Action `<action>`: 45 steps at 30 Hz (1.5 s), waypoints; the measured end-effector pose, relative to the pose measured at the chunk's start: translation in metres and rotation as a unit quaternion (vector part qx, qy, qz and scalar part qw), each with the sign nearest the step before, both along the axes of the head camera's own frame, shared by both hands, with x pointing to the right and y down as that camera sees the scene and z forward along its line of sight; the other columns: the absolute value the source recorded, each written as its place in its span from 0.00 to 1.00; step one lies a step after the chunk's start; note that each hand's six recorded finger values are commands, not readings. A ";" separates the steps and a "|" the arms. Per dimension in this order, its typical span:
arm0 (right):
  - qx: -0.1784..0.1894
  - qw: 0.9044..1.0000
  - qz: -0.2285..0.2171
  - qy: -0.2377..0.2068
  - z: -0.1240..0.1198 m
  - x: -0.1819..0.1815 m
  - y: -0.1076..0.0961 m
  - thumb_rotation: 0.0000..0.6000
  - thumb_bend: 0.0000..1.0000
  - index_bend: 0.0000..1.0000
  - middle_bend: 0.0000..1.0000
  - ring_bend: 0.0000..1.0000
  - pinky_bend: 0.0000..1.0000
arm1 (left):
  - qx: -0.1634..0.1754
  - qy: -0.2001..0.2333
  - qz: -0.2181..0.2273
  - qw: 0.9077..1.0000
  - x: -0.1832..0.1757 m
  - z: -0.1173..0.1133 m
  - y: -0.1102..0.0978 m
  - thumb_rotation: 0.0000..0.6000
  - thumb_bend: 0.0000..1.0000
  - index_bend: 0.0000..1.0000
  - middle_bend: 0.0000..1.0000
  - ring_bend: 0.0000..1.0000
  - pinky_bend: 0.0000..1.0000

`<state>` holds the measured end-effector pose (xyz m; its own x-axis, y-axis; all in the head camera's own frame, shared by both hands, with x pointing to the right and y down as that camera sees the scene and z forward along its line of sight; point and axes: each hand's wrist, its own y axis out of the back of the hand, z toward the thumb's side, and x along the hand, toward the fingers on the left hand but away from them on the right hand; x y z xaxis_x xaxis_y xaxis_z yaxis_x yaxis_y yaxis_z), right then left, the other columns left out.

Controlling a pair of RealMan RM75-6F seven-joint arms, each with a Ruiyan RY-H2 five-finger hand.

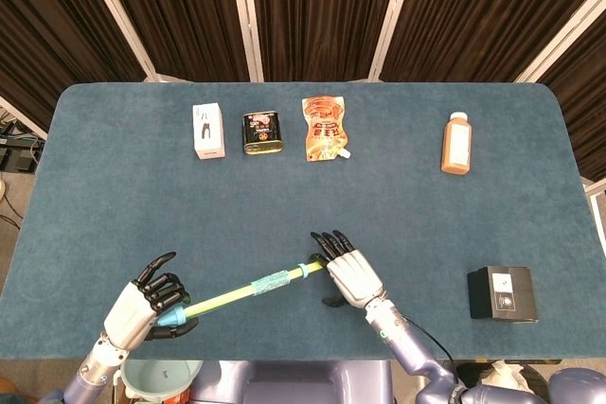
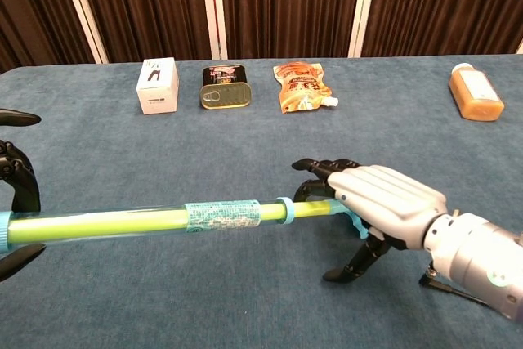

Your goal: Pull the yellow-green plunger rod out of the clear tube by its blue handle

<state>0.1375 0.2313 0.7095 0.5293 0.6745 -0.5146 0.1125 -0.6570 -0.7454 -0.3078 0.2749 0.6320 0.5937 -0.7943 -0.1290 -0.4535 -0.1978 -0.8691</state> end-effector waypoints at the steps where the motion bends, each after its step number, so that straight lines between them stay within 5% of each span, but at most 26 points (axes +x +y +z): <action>1: -0.001 1.000 -0.001 -0.001 0.001 -0.002 0.000 1.00 0.17 0.41 0.03 0.00 0.00 | -0.002 0.001 0.000 1.000 0.000 0.001 0.000 1.00 0.46 0.74 0.65 0.48 0.17; 9: 0.005 1.000 -0.005 -0.006 0.011 -0.012 -0.004 1.00 0.17 0.66 0.12 0.00 0.00 | -0.006 0.012 -0.002 1.000 -0.002 0.000 -0.001 1.00 0.46 0.74 0.65 0.48 0.17; 17: 0.067 0.998 -0.002 0.001 0.001 -0.015 -0.025 1.00 0.17 0.82 0.21 0.02 0.00 | -0.004 0.029 -0.006 1.000 -0.011 -0.010 -0.001 1.00 0.46 0.74 0.65 0.48 0.17; 24: 0.110 0.994 -0.003 0.017 -0.011 -0.016 -0.040 1.00 0.22 0.83 0.21 0.03 0.00 | -0.005 0.040 -0.010 0.999 -0.019 -0.018 -0.001 1.00 0.46 0.74 0.65 0.48 0.17; 35: 0.139 0.989 0.010 0.057 -0.029 -0.008 -0.058 1.00 0.46 0.68 0.08 0.00 0.00 | -0.022 0.034 -0.028 0.999 -0.038 -0.020 -0.005 1.00 0.46 0.74 0.65 0.48 0.17; 45: 0.148 0.986 0.009 0.071 -0.040 -0.003 -0.063 1.00 0.48 0.67 0.07 0.00 0.00 | -0.023 0.033 -0.039 0.998 -0.046 -0.020 -0.010 1.00 0.46 0.74 0.65 0.48 0.17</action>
<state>0.1343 0.1682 0.6695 0.4528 0.8151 -0.3614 0.0020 -0.4062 -0.9138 -0.3540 0.2654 0.6118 0.5207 -0.8442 -0.1275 -0.5253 -0.1991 -0.8273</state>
